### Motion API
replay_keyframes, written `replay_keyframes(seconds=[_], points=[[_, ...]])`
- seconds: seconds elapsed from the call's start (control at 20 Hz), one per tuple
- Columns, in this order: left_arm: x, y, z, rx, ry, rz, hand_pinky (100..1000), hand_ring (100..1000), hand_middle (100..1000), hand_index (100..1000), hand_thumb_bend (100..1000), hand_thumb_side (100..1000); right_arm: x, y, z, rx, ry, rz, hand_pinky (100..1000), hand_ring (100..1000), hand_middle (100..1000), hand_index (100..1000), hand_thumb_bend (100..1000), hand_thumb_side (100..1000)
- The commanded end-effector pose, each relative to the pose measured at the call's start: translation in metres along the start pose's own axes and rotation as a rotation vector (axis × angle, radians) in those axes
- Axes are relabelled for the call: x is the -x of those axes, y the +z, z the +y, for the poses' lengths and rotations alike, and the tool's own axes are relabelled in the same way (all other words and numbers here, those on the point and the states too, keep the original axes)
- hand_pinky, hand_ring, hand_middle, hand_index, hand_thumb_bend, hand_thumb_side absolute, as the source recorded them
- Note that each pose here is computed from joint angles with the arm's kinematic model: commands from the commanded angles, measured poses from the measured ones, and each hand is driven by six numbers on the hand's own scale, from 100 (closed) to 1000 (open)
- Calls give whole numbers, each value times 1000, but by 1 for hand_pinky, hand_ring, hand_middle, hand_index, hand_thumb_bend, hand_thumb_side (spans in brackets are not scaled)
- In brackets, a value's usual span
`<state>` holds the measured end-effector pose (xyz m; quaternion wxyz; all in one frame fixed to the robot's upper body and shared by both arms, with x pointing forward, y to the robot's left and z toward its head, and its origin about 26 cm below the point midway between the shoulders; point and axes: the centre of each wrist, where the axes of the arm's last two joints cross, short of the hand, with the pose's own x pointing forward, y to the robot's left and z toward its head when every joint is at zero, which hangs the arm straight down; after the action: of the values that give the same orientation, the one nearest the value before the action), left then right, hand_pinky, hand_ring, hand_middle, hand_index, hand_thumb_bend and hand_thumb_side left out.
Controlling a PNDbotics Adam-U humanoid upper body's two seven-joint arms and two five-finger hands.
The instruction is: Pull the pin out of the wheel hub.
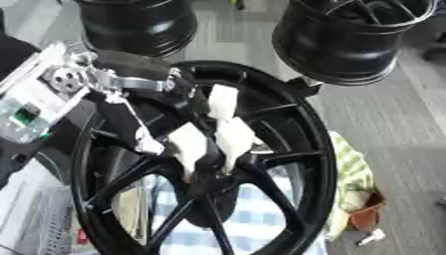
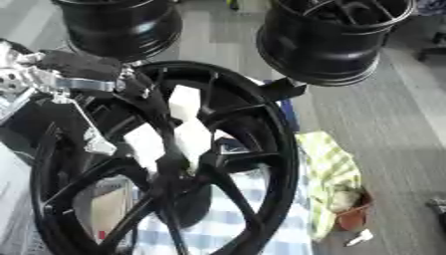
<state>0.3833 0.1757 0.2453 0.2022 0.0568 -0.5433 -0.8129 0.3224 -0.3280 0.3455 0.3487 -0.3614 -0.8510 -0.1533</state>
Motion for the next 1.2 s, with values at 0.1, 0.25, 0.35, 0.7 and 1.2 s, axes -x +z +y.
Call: replay_keyframes(seconds=[0.1,0.25,0.35,0.7,1.2], points=[[7,-1,2,91,-86,-37,864,863,752,883,374,371,-10,-6,-4,32,-14,-27,753,654,650,761,101,313],[15,-3,-2,101,-74,-29,858,854,735,874,359,362,-10,-6,-4,37,-17,-26,752,653,649,760,103,312],[18,-6,-5,112,-72,-25,854,841,713,858,354,360,-10,-6,-4,41,-20,-26,752,653,649,760,105,311],[23,-12,-12,139,-85,-38,843,807,648,809,288,339,-9,-6,-5,66,-24,-22,752,652,648,759,114,310],[15,-15,-9,120,-76,-94,836,779,600,780,235,326,-5,-6,-5,95,-22,4,751,650,646,758,114,322]])
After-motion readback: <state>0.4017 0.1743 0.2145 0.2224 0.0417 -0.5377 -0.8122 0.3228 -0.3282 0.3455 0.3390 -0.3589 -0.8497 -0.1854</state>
